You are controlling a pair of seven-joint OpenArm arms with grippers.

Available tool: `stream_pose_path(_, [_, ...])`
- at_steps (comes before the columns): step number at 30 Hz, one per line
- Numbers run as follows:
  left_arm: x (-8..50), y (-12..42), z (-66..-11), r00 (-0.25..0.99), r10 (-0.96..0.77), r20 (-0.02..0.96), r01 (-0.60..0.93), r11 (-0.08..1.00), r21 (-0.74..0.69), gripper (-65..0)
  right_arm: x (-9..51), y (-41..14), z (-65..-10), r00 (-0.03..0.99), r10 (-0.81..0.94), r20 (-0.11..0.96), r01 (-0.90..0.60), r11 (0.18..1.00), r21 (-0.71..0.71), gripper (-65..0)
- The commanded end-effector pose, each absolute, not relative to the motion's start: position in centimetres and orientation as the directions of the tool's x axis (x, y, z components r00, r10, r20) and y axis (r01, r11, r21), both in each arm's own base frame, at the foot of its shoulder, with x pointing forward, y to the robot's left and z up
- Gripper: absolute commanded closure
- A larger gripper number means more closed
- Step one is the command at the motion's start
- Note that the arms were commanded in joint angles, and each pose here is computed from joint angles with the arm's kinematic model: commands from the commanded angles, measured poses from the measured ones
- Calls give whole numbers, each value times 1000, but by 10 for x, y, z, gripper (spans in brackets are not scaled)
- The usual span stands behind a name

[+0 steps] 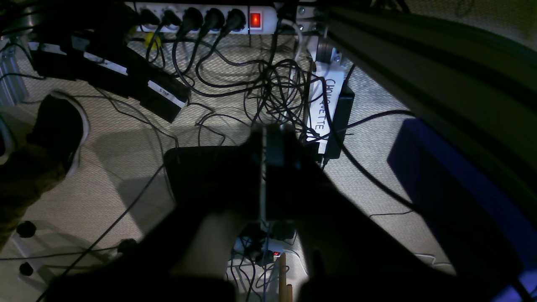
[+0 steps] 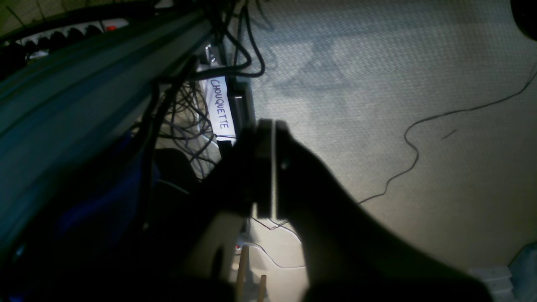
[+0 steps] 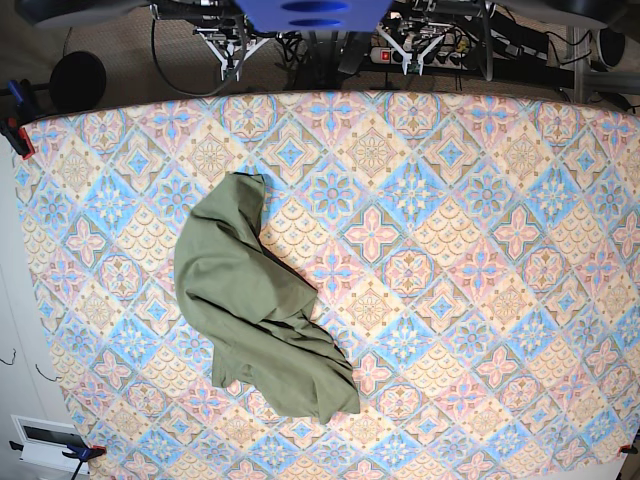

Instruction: Layout the t-shirt on the table in an organized manner, then fold the t-shirt properly

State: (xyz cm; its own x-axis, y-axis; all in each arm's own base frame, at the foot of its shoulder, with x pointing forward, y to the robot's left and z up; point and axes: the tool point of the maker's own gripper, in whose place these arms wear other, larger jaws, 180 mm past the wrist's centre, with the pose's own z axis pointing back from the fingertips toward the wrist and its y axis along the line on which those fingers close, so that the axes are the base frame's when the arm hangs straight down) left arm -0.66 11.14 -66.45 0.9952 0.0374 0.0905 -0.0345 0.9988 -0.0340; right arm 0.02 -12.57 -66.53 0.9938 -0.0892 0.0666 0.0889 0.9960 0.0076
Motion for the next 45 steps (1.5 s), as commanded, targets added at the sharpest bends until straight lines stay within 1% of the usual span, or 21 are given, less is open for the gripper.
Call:
stream_pose_path(1, [-8, 109, -664, 995, 38, 92, -34, 999, -38, 0, -3, -129, -665, 995, -89, 54, 89, 996, 2, -3])
stream_pose_path(4, [-8, 109, -664, 995, 38, 92, -34, 999, -38, 0, -6, -129, -666, 995, -89, 34, 89, 996, 2, -3])
stream_pose_path(42, [-8, 108, -664, 995, 32, 92, -28, 999, -38, 0, -6, -129, -666, 995, -89, 34, 89, 996, 2, -3])
stream_pose_path(45, [-16, 108, -664, 996, 32, 80, -29, 999, -38, 0, -6, -130, -666, 995, -88, 36, 88, 996, 0, -3])
